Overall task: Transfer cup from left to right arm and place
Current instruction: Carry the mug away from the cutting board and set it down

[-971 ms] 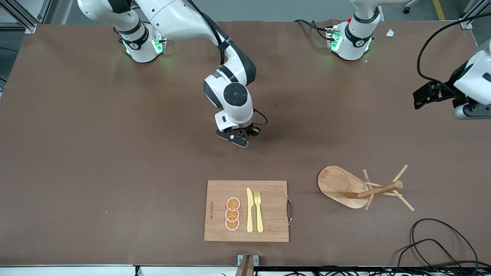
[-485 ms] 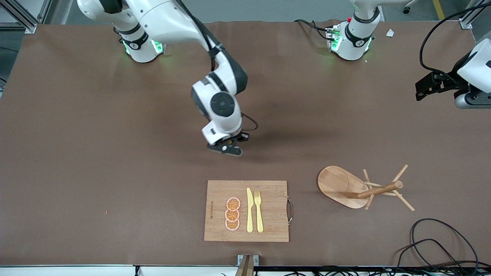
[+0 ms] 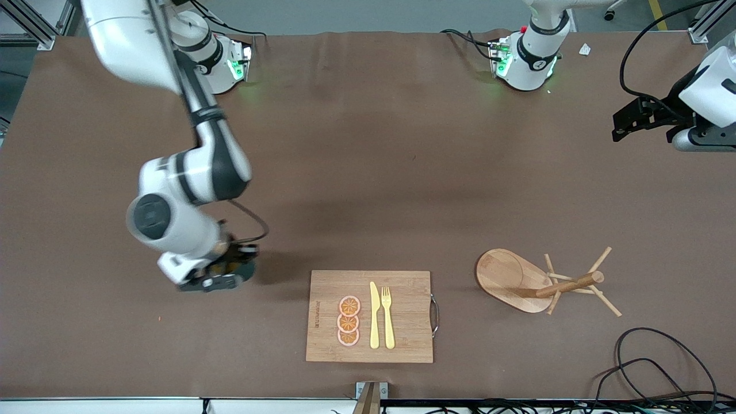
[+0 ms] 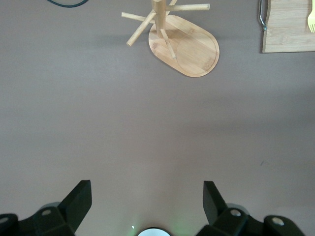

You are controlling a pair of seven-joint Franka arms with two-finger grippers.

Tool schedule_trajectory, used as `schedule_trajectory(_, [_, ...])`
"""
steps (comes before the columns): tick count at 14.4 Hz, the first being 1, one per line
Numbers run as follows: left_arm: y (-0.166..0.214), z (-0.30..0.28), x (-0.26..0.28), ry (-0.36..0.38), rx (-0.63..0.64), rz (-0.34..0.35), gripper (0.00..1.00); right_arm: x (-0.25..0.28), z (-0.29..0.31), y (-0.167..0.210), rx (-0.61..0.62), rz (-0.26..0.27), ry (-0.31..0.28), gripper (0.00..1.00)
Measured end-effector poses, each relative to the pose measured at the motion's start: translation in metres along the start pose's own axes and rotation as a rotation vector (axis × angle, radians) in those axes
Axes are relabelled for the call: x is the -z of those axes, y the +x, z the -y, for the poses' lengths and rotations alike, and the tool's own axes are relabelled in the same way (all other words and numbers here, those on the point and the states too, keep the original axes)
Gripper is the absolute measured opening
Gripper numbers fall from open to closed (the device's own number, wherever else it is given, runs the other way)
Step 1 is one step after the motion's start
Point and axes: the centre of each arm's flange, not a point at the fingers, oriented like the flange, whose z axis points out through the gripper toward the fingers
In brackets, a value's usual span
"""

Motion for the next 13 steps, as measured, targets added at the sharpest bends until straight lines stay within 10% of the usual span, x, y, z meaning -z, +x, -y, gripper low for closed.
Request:
schedule_trajectory(5, [0.000, -0.001, 0.000, 0.000, -0.001, -0.001, 1.00, -0.023, -0.134, -0.012, 0.103, 0.058, 0.015, 0.04])
schedule_trajectory(13, [0.000, 0.002, 0.000, 0.000, 0.003, -0.001, 1.00, -0.073, -0.150, -0.023, 0.197, 0.136, 0.033, 0.06])
